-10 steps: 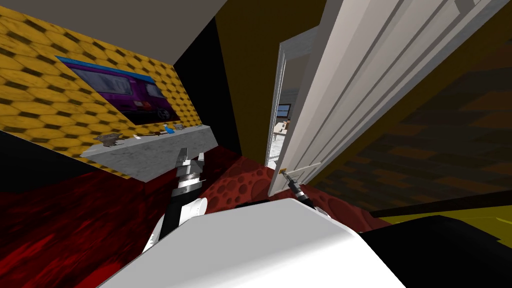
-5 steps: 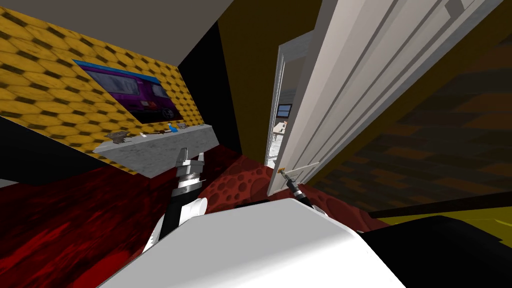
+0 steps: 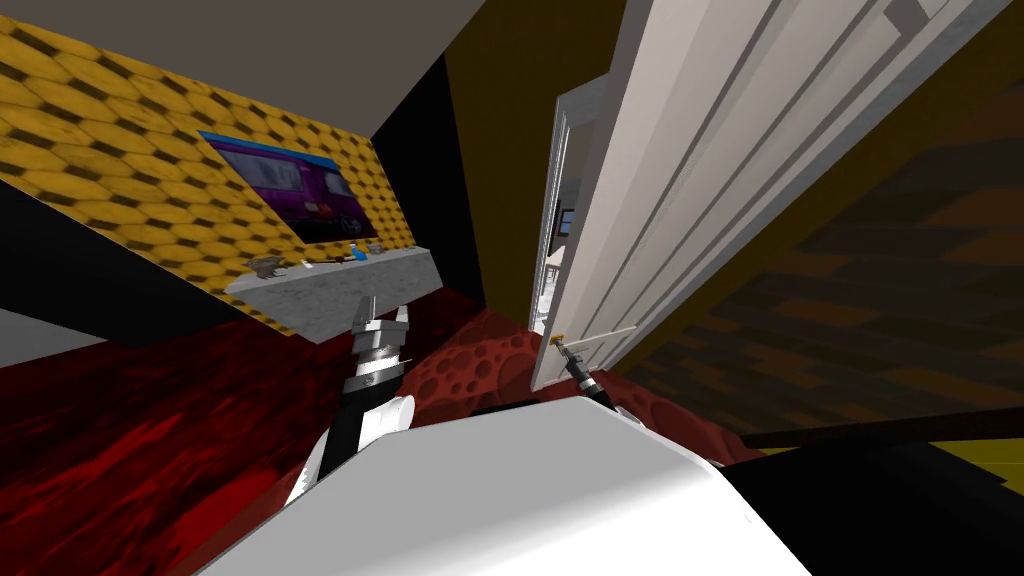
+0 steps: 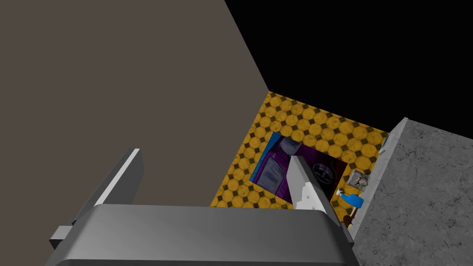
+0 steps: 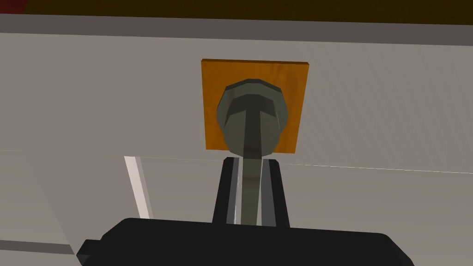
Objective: Pull the door open
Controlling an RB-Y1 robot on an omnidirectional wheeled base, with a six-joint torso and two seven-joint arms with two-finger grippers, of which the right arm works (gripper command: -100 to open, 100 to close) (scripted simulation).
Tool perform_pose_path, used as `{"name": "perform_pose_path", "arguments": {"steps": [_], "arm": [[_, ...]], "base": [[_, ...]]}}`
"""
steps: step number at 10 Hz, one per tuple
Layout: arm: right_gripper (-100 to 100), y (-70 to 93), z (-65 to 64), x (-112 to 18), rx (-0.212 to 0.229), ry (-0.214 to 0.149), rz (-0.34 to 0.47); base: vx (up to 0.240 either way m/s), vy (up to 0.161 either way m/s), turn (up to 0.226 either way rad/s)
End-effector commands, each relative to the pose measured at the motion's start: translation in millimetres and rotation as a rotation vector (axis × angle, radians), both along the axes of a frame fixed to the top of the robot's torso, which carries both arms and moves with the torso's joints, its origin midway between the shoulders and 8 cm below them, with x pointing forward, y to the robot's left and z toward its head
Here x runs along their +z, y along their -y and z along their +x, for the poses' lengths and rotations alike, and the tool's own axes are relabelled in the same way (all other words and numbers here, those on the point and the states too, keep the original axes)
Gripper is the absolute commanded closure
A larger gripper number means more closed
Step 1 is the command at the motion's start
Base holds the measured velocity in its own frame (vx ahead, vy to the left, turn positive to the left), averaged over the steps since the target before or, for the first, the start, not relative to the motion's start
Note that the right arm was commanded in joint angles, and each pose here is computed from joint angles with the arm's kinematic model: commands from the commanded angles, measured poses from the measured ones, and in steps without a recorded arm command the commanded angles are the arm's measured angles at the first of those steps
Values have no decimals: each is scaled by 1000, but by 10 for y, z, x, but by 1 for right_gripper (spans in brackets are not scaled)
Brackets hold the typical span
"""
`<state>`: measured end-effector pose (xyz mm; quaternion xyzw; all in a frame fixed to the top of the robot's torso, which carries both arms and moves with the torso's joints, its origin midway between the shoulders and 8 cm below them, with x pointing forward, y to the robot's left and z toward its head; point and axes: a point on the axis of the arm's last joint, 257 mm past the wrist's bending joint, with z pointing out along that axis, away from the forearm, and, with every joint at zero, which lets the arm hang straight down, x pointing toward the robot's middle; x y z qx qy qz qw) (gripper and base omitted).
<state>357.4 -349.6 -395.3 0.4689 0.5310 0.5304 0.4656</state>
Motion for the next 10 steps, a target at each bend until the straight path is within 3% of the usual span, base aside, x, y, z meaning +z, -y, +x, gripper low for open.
{"name": "perform_pose_path", "arguments": {"steps": [1, 5, 10], "arm": [[100, 76, -35, -8, -8, -1, 1], [100, 310, -146, -19, -33, -2, 3], [100, 669, -323, -1, -72, 0, 1]], "base": [[-64, 7, 208], [-169, -9, 230], [-178, -59, 240]]}}
